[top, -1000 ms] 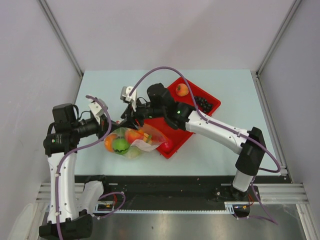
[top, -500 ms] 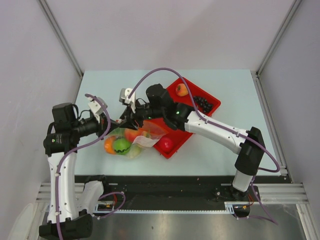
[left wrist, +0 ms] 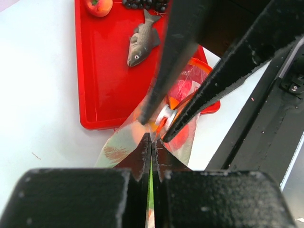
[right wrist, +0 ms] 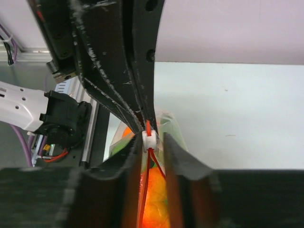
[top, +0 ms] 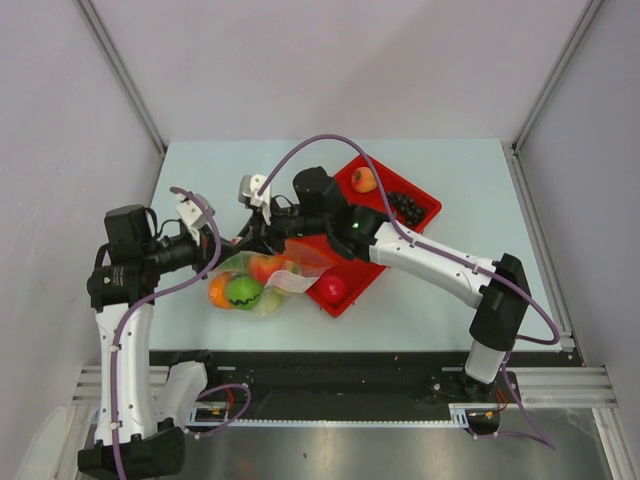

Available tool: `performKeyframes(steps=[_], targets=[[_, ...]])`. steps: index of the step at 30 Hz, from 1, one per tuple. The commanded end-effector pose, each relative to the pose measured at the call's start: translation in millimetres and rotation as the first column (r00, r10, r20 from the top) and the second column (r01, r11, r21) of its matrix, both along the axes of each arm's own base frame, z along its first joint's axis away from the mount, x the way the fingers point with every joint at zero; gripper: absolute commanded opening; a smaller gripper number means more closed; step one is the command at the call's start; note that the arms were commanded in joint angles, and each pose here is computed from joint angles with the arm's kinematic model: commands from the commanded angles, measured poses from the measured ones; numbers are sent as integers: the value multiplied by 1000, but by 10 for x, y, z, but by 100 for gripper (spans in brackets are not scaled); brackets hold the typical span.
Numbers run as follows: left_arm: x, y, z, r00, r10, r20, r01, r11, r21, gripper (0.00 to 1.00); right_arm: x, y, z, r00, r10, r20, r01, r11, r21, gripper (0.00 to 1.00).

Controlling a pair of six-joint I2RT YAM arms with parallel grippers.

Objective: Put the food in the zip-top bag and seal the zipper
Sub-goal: Zip the zipper food storage bag at the center of the board.

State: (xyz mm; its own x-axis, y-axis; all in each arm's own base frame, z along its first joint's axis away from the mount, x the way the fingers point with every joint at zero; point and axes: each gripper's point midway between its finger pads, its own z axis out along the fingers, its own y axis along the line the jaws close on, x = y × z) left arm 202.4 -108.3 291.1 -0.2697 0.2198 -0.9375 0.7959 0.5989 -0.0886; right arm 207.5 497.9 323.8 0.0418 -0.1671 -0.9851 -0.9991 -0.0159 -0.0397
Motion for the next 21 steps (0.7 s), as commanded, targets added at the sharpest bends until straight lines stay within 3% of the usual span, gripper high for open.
performKeyframes(steps=[1,4,21], targets=[[-6,-52,119,999,-27,42,28,999,-23,0,-56,-71,341,998,14,54,-18,997,79,10],[8,-51,124,999,-18,31,19,999,-32,0,-43,-91,318,998,13,58,-17,997,75,0],[-30,-116,474,995,-6,101,16,995,-100,0,185,-397,-138,999,-19,39,20,999,-44,0]])
